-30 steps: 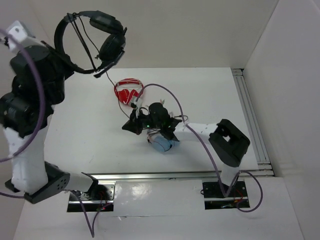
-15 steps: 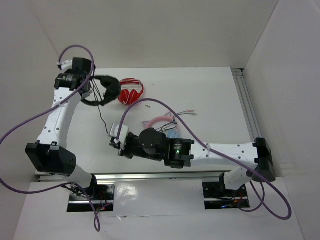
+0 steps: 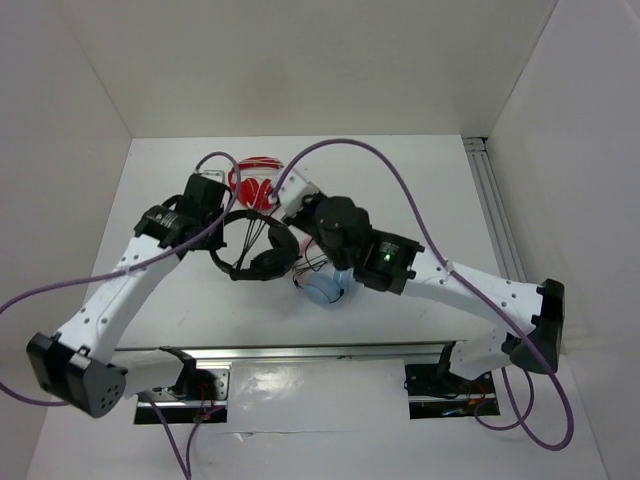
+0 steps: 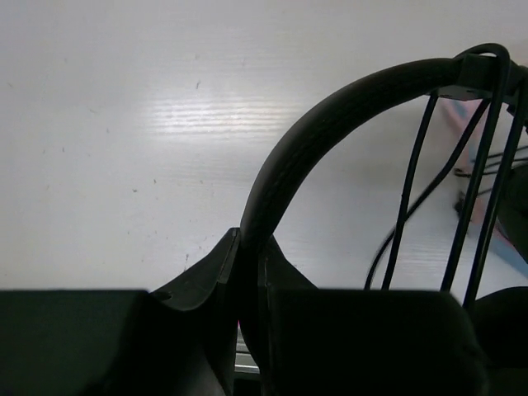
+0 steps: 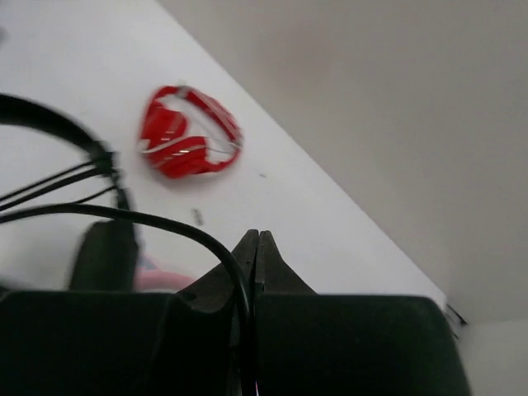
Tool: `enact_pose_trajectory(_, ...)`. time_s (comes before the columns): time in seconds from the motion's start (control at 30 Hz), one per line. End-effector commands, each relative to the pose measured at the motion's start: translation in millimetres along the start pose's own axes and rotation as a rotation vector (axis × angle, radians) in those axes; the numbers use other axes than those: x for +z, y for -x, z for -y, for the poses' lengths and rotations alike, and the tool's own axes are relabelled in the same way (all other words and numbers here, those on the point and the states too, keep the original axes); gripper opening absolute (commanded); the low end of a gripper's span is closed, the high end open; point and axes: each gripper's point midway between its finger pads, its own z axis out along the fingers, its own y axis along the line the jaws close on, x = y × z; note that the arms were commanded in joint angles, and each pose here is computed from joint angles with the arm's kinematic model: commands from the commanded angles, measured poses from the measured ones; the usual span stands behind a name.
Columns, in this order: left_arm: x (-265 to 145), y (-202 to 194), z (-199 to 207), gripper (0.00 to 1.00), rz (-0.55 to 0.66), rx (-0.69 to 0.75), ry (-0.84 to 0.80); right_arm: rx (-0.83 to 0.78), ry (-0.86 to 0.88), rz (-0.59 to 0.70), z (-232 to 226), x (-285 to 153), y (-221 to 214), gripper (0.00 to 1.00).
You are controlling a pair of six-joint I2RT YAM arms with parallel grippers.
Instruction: Wrap the headphones
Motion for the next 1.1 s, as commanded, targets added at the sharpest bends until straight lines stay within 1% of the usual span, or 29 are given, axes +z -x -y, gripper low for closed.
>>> enact_pose_trajectory(0.0,-45.6,10.1,18.6,0.0,0.14,0.053,-0.146,0.023,-0.198,0.01,70.3,6.6,0.5,0.0)
enact_pose_trajectory(0.03,-64.5,3.9,25.5,0.0,0.172,0.085,-0.196,0.034,-0.231,-0.01,91.7,15.6,-10.6,0.0)
enact_pose_trajectory(0.13,-92.3,-13.3,32.6,0.0,0.199,0.119,-0.288,0.069,-0.212,-0.01,116.5,35.7,-13.7,0.0)
enact_pose_trajectory(0.17,-94.6,-21.3,37.2,0.0,0.179,0.143,-0.304,0.084,-0.207,-0.003,119.8,40.9,-13.0,0.0)
enact_pose_trajectory(0.23,-107.7,-29.6,44.0,0.0,0.184,0.167,-0.373,0.109,-0.153,0.006,118.3,55.5,-12.6,0.0)
enact_pose_trajectory(0.27,-122.2,-22.1,42.8,0.0,0.231,0.154,-0.401,0.122,-0.142,-0.016,123.1,62.0,-23.3,0.0)
enact_pose_trajectory(0.3,-130.0,-19.9,40.2,0.0,0.241,0.133,-0.409,0.133,-0.103,-0.034,116.6,71.8,-34.7,0.0)
enact_pose_trajectory(0.33,-138.0,-18.1,37.2,0.0,0.251,0.113,-0.417,0.168,-0.042,-0.02,106.0,78.7,-36.4,0.0)
enact_pose_trajectory(0.37,-162.1,-2.5,33.5,0.0,0.305,0.072,-0.446,0.185,-0.013,-0.019,102.3,83.3,-40.1,0.0)
enact_pose_trajectory(0.4,-174.4,5.5,28.2,0.0,0.335,0.044,-0.448,0.197,0.034,-0.034,88.2,85.0,-50.2,0.0)
enact_pose_trajectory(0.43,-184.6,15.7,21.2,0.0,0.363,0.011,-0.428,0.236,0.117,-0.005,68.0,91.6,-49.2,0.0)
enact_pose_trajectory(0.47,-210.5,30.0,10.0,0.0,0.411,-0.053,-0.433,0.264,0.17,0.027,50.0,91.5,-42.2,0.02)
enact_pose_trajectory(0.5,-220.9,39.1,4.0,0.0,0.436,-0.087,-0.422,0.306,0.205,0.049,35.2,95.6,-42.6,0.04)
enact_pose_trajectory(0.53,-225.8,49.1,4.0,0.0,0.441,-0.105,-0.409,0.354,0.238,0.05,15.0,96.9,-55.2,0.06)
enact_pose_trajectory(0.57,-236.1,56.9,3.1,0.0,0.46,-0.125,-0.422,0.452,0.259,0.147,1.2,100.4,-33.2,0.12)
enact_pose_trajectory(0.6,-262.4,72.7,-2.2,0.0,0.527,-0.171,-0.463,0.493,0.29,0.176,-7.9,102.1,-31.8,0.24)
enact_pose_trajectory(0.63,-272.4,79.1,-0.9,0.0,0.546,-0.178,-0.489,0.535,0.342,0.19,-23.3,103.4,-36.7,0.32)
enact_pose_trajectory(0.67,-282.2,85.3,-2.0,0.0,0.566,-0.208,-0.508,0.618,0.445,0.27,-41.4,105.1,-21.3,0.38)
enact_pose_trajectory(0.7,-298.5,94.4,-3.1,0.0,0.6,-0.235,-0.543,0.657,0.502,0.295,-53.6,106.6,-19.4,0.38)
enact_pose_trajectory(0.73,-309.6,99.0,-6.0,0.0,0.627,-0.268,-0.567,0.692,0.55,0.31,-64.4,109.5,-19.0,0.4)
enact_pose_trajectory(0.77,-315.5,105.5,-4.8,0.0,0.643,-0.287,-0.582,0.724,0.601,0.297,-83.0,125.8,-28.1,0.43)
enact_pose_trajectory(0.8,-320.8,111.2,-5.8,0.0,0.66,-0.312,-0.589,0.765,0.695,0.323,-104.5,123.2,-15.5,0.43)
enact_pose_trajectory(0.83,-324.6,119.9,-12.1,0.0,0.687,-0.351,-0.563,0.774,0.726,0.352,-111.7,130.2,-2.4,0.44)
enact_pose_trajectory(0.87,-325.0,124.2,-14.7,0.0,0.695,-0.375,-0.548,0.793,0.751,0.285,-141.2,147.0,-27.2,0.44)
enact_pose_trajectory(0.9,-325.2,128.7,-17.9,0.0,0.704,-0.41,-0.531,0.805,0.773,0.267,-160.9,149.7,-28.3,0.44)
enact_pose_trajectory(0.93,-327.5,134.3,-24.7,0.0,0.724,-0.45,-0.506,0.807,0.775,0.246,-168.8,156.5,-38.3,0.44)
enact_pose_trajectory(0.97,-319.6,141.3,-38.3,0.0,0.747,-0.503,-0.41,0.831,0.793,0.224,-185.4,159.4,-49.2,0.44)
enact_pose_trajectory(1.03,-317.4,150.6,-55.6,0.0,0.79,-0.581,-0.315,0.834,0.795,0.201,-193.5,157.2,-66.1,0.44)
enact_pose_trajectory(1.07,-312.2,156.5,-70.3,0.0,0.821,-0.624,-0.211,0.841,0.778,0.162,-195.7,150.9,-81.0,0.44)
